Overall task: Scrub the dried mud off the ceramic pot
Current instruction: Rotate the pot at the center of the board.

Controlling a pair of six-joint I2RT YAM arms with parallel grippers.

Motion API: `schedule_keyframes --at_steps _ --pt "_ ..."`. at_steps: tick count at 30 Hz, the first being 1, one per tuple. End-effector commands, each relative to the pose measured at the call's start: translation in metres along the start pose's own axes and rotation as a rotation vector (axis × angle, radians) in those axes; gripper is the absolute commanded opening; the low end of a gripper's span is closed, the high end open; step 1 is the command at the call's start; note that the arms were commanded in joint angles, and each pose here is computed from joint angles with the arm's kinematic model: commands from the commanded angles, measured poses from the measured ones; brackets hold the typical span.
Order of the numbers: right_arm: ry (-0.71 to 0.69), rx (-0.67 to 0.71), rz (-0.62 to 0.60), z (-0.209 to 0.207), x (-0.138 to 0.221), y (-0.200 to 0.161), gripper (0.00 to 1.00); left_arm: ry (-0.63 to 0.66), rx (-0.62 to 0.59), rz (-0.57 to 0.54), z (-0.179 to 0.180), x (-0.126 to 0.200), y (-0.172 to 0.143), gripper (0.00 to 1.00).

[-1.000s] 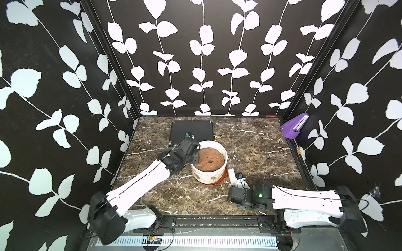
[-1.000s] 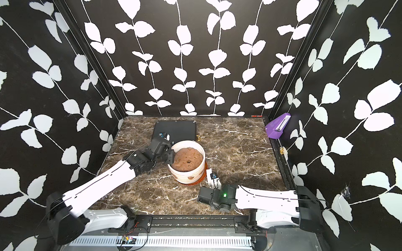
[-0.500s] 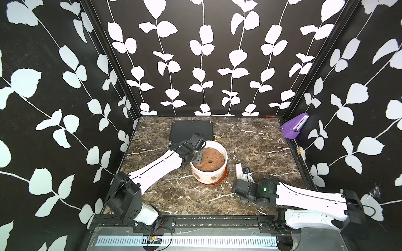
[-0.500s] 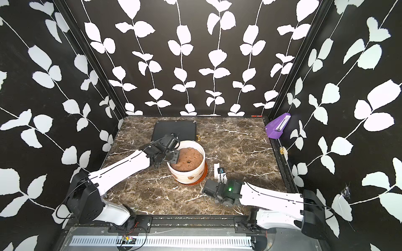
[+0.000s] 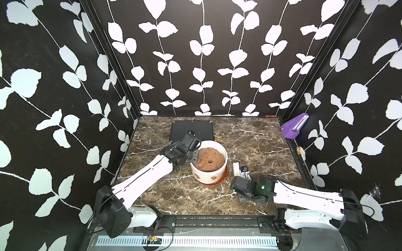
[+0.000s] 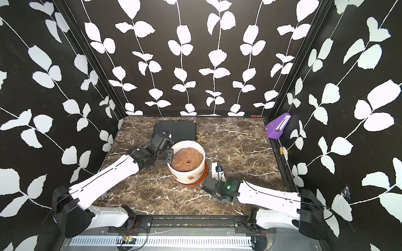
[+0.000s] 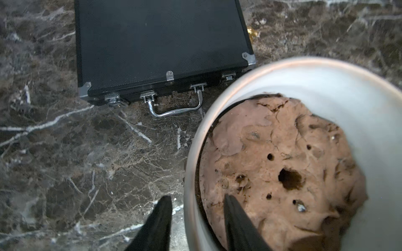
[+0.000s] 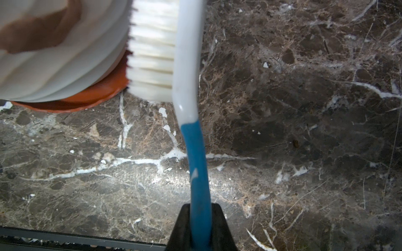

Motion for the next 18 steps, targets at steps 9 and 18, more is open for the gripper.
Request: schedule_keyframes --at_steps 9,18 --pt "0.071 -0.004 0.010 0.022 -0.008 0.001 0.00 0.006 0.064 0.076 -0.003 -0.021 -0.026 0.25" --pt "0.196 0.051 -0.022 0.054 -0.015 0.014 0.00 0.006 0.078 0.078 -0.003 -0.021 -0.029 0.01"
Point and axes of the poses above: each gripper's point midway between its finger pads, its own x axis back along the fingers, its own z axis along the line the jaws close on, y = z × x, the point moved 3 cm from there along x, back along the fingers, and after that the axes turned 14 degrees about -x, right-handed, at the moved point
